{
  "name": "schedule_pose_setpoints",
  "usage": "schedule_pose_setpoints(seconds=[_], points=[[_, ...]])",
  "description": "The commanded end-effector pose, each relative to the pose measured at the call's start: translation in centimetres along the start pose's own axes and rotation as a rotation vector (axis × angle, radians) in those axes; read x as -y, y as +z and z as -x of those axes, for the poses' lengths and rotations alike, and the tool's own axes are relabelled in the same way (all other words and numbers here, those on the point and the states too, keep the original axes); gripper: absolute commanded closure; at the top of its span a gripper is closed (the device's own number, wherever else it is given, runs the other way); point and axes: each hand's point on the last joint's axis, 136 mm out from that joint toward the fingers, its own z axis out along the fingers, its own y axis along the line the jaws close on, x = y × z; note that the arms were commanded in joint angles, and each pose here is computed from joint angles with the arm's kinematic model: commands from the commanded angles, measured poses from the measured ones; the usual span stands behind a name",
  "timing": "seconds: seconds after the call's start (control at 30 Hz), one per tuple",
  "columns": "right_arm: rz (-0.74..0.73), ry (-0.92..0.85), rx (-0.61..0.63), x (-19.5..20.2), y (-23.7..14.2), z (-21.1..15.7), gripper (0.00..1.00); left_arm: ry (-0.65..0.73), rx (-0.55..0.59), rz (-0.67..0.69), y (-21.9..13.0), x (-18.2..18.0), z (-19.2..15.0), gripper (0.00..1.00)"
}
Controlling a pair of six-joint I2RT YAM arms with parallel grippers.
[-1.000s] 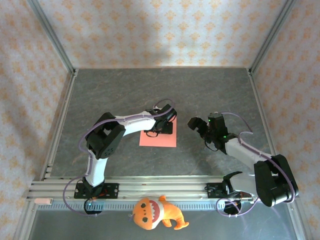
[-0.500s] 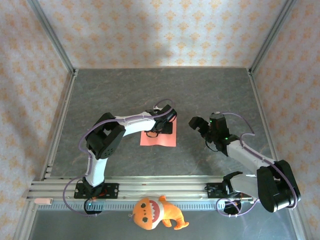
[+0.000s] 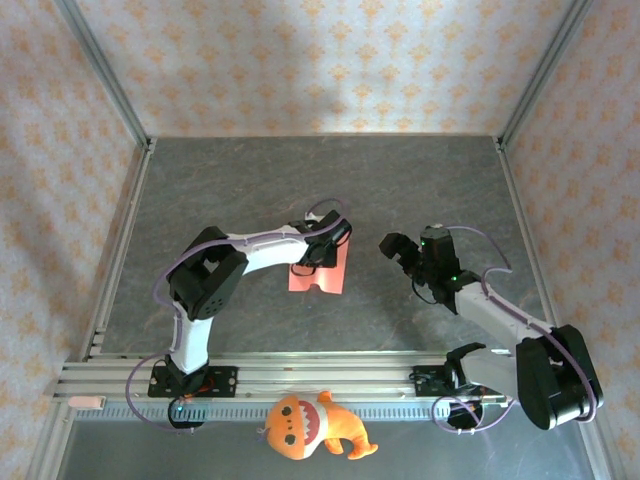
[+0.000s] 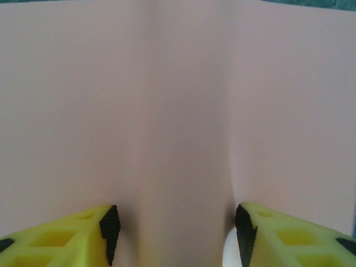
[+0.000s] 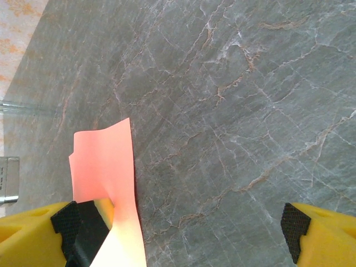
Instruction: Fold a paper plane with a square sheet of paper (pick it up from the middle)
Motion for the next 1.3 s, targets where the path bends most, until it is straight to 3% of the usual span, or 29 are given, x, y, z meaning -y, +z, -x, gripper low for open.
schedule_pose_setpoints(seconds=[0.0, 0.33, 0.6, 0.7, 0.93, 1.27], points=[[-0.013, 0.022, 0.041, -0.1, -0.7, 0.9, 0.05, -0.016, 0.001, -0.058, -1.0, 0.7, -0.5, 0.58], [0.01, 0.099, 0.097, 0.2, -2.5, 1.2, 0.05, -0.149, 0.144, -0.363, -8.5, 3.7, 2.7, 0.66], [-0.049, 0.114, 0.145, 1.3, -3.3, 1.7, 0.05, -0.185, 0.123, -0.657, -10.8, 7.3, 2.1, 0.66], [0.0, 0.1, 0.131, 0.5, -3.4, 1.5, 0.07, -0.22, 0.092, -0.753, -10.2, 7.6, 1.3, 0.66], [0.08, 0.087, 0.124, -0.4, -3.3, 1.1, 0.1, -0.264, 0.039, -0.809, -8.0, 7.0, 0.3, 0.67], [0.155, 0.09, 0.089, -1.5, -2.7, 0.5, 0.14, -0.275, 0.01, -0.77, -6.2, 5.5, -0.6, 0.66]])
